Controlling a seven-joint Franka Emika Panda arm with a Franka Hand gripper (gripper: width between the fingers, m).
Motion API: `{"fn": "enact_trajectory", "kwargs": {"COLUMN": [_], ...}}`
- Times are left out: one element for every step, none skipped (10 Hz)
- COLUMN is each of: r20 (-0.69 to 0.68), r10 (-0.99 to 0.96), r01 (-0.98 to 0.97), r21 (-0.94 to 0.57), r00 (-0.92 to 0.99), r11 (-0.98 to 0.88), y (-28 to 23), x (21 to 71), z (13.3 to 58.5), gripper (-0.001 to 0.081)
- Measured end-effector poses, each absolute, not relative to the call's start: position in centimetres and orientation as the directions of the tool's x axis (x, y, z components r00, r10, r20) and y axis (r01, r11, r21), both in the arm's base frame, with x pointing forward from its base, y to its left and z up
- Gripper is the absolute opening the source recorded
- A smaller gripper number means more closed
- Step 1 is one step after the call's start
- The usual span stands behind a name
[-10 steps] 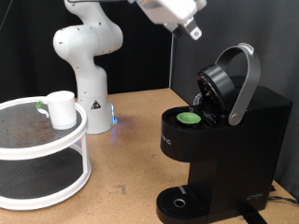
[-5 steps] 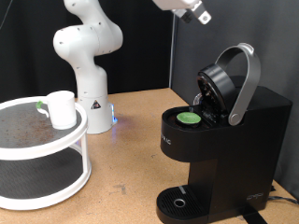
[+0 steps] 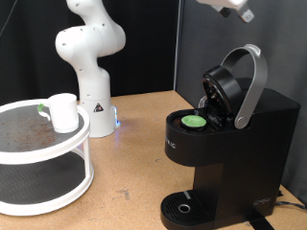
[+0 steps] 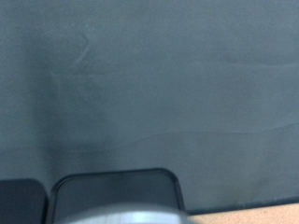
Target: Make a cup of coffee with the keurig machine
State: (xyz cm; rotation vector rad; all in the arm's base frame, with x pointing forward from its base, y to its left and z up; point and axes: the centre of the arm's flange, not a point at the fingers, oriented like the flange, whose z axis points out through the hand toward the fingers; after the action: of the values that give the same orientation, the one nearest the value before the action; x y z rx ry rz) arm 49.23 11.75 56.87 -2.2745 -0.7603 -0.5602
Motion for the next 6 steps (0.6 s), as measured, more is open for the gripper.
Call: {"fn": "enact_trajectory", "kwargs": {"r20": [0.571,0.578,0.576,0.564,0.548,0.538], "r10": [0.372,0.376,0.388,0.404,0.420,0.430], "r01": [0.656,0.661,0.667,0.669,0.669,0.669], "r21": [-0.443,-0.428,-0.418,-0.415,-0.409,-0.400], "r00": [0.732,0.724,0.719,0.721,0.724,0.725], "r11": [-0.612,-0.616,-0.617,-0.616,-0.620,-0.627], "y": [13.3,14.8,16.4,17.8,19.3,20.5], "x": [49.5,49.7,49.8,49.8,49.9,50.1], "z": [56.8,56.8,56.6,56.4,56.1,55.7], "gripper": [0.0807,0.0807,0.0807,0.0807,0.0807,0.0807]}}
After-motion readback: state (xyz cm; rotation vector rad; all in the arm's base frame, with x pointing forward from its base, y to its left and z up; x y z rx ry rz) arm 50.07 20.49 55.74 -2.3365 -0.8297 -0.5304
